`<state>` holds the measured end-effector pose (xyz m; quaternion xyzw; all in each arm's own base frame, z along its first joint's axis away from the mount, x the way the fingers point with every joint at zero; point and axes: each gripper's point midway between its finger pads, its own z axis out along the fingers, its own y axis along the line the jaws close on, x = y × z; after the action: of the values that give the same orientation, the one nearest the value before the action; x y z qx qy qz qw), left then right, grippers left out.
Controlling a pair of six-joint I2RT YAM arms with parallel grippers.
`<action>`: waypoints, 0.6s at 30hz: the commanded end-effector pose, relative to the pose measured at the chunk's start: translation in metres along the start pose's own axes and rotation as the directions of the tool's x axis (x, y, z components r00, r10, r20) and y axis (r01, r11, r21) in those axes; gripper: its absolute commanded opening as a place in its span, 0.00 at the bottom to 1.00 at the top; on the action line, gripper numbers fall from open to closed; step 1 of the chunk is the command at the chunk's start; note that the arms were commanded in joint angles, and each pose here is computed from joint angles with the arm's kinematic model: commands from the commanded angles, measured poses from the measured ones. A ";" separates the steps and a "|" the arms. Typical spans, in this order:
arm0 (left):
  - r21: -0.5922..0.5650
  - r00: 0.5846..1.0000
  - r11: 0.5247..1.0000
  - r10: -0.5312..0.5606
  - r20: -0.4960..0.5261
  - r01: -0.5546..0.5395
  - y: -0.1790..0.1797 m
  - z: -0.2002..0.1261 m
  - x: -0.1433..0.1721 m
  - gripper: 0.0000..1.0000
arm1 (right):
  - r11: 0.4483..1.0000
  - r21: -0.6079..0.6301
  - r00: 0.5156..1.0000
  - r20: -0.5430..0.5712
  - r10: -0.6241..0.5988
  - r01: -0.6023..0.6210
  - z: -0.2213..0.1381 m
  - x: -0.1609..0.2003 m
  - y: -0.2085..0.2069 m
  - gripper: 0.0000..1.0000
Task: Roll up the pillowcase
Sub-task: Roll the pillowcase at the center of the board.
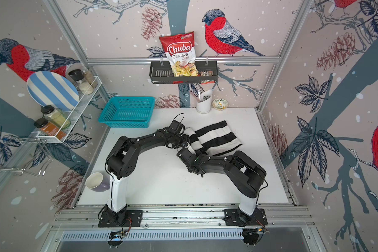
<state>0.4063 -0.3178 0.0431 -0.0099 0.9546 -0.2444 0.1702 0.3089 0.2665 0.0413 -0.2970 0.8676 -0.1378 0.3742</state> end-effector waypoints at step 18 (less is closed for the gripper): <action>-0.109 0.984 0.994 0.026 0.174 -0.007 0.065 -0.121 -0.022 0.77 | 0.577 -0.707 0.893 -0.181 0.411 -0.409 -0.051 -0.049 0.083 0.00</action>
<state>0.3955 -0.2058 0.1202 -0.0392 0.9468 -0.1927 0.2547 0.2693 0.3536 0.0559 -0.2439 0.9028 0.2032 0.2901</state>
